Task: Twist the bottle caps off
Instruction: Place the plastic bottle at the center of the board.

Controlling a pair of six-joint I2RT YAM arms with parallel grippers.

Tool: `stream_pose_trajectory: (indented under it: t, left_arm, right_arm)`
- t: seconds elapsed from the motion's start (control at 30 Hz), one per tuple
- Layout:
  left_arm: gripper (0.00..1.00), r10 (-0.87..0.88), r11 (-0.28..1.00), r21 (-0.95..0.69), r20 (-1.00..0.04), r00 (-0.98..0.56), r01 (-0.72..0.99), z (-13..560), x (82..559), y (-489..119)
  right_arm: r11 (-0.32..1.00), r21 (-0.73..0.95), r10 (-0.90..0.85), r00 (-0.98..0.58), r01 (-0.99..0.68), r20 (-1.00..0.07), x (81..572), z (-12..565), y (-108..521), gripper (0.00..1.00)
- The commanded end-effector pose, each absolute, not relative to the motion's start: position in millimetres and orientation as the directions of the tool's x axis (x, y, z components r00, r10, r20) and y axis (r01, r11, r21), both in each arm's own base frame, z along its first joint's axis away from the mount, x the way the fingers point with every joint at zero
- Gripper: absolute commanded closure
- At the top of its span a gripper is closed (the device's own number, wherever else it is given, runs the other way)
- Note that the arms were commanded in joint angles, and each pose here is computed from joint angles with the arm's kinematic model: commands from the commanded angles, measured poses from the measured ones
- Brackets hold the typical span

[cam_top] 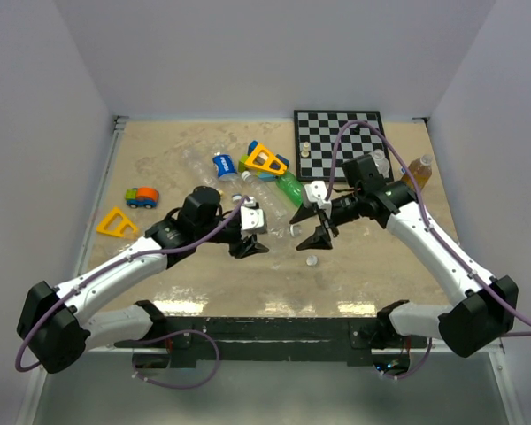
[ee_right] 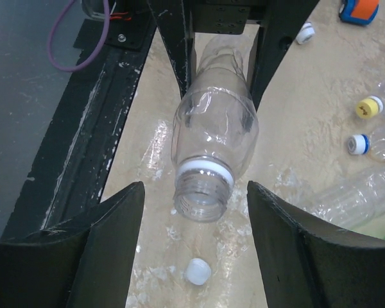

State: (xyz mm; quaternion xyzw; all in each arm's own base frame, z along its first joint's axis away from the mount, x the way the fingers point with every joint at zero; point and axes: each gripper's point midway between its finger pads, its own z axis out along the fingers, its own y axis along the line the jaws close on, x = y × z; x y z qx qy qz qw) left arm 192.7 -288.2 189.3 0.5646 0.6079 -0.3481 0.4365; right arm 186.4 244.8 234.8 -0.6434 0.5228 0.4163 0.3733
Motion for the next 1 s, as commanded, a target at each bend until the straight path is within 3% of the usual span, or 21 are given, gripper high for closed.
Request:
stream_pose_trajectory:
  t: [0.0,0.17,0.5,0.6,0.73,0.97]
  left_arm:
    - [1.0,0.325,0.103,0.055,-0.946,0.019,0.993,201.7,193.9,-297.3]
    - [1.0,0.321,0.111,0.045,-0.947,0.007,0.993,201.0,195.8,-299.4]
    - [1.0,0.316,0.12,0.043,-0.949,0.002,0.992,202.6,197.4,-299.6]
    - [1.0,0.315,0.12,0.045,-0.949,0.005,0.992,203.6,197.2,-299.4]
    - [1.0,0.314,0.121,0.043,-0.949,0.003,0.992,203.2,197.1,-299.4]
    - [1.0,0.31,0.119,0.044,-0.951,0.005,0.992,205.0,196.5,-299.5]
  right_arm:
    - [-0.222,-0.07,-0.295,0.136,-0.973,-0.946,177.9,260.0,254.6,0.31]
    - [-0.222,-0.066,-0.286,0.13,-0.973,-0.949,177.9,263.4,255.8,0.34]
    - [-0.166,-0.056,-0.32,0.107,-0.985,-0.941,185.4,257.3,254.8,0.56]
    - [-0.143,-0.052,-0.331,0.097,-0.988,-0.938,188.6,254.8,254.3,0.56]
    - [-0.124,-0.044,-0.34,0.084,-0.991,-0.937,190.9,252.6,253.9,0.47]
    - [-0.116,-0.047,-0.348,0.085,-0.992,-0.934,193.2,251.7,253.6,0.52]
